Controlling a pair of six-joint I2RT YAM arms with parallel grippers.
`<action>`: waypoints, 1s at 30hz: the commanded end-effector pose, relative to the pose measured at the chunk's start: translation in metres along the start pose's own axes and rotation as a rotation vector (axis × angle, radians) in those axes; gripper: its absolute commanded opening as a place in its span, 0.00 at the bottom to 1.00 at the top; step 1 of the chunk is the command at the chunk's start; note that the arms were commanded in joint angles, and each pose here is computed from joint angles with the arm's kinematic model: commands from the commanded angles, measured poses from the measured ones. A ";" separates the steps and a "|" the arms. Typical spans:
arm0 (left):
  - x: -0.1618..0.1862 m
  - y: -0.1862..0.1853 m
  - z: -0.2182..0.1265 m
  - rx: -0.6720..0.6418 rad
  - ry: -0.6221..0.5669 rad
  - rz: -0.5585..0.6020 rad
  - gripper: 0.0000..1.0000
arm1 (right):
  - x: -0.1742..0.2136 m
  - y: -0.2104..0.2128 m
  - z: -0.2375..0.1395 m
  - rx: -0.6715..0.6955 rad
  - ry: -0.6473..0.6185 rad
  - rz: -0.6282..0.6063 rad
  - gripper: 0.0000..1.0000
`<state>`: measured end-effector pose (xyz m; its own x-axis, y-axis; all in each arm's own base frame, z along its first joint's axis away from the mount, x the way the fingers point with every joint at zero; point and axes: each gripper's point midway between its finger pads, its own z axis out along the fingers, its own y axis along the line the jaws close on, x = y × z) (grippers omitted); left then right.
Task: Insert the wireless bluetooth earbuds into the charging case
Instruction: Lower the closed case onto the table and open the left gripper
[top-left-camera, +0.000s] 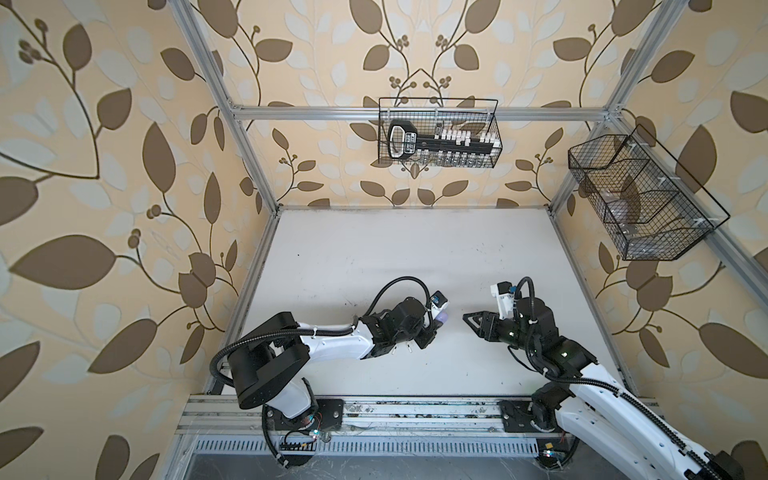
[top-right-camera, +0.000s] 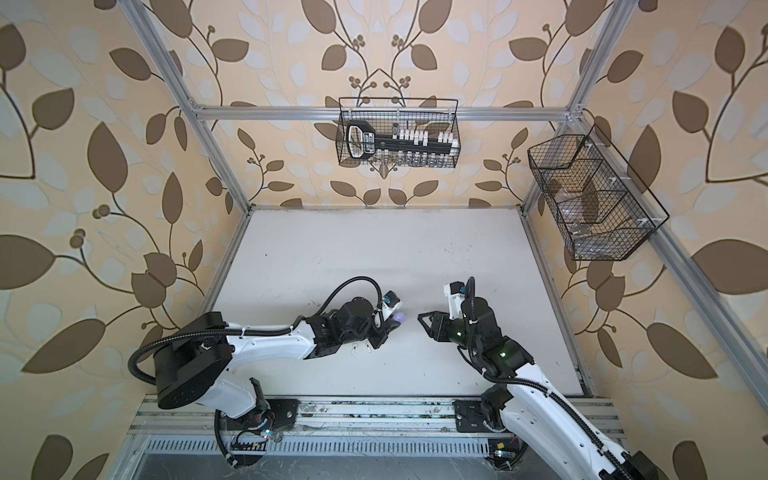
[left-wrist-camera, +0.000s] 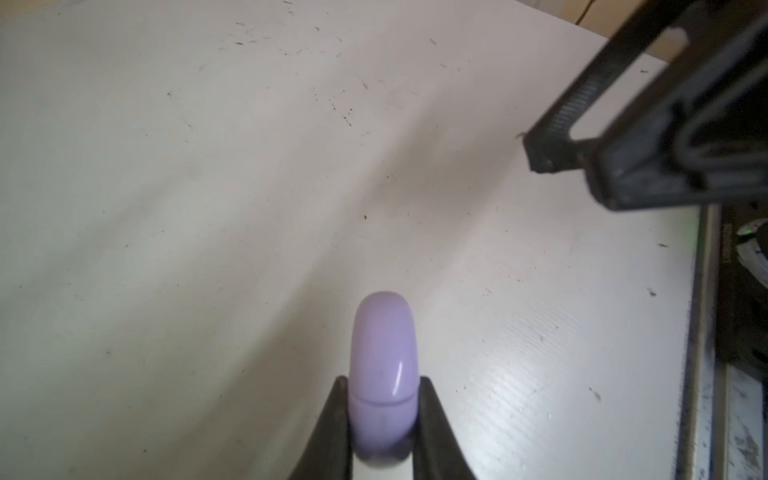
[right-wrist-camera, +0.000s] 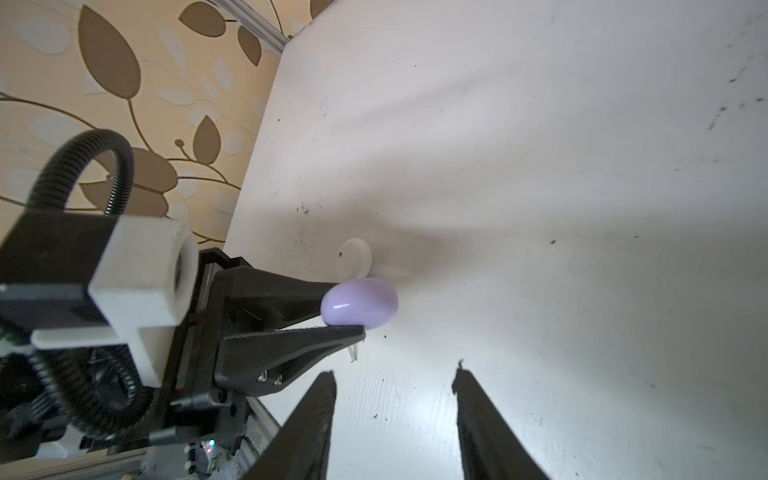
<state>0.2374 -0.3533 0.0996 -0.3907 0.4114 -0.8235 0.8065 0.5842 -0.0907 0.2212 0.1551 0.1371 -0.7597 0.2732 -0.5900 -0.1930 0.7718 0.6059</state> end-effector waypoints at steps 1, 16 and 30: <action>-0.032 0.001 0.009 0.025 -0.060 -0.036 0.02 | 0.007 -0.032 -0.004 0.146 -0.013 -0.025 0.48; -0.059 0.028 0.084 0.108 -0.019 -0.217 0.11 | 0.003 -0.041 -0.012 0.187 -0.065 -0.021 0.48; -0.048 0.041 0.119 0.124 0.063 -0.259 0.31 | 0.007 -0.044 -0.019 0.194 -0.075 -0.016 0.48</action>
<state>0.3366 -0.4269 0.0576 -0.6128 0.3201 -0.7225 0.7187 0.6060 -0.3410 0.2167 0.1175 0.1263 -0.6980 0.3007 -0.6500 -0.0997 0.8579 0.5040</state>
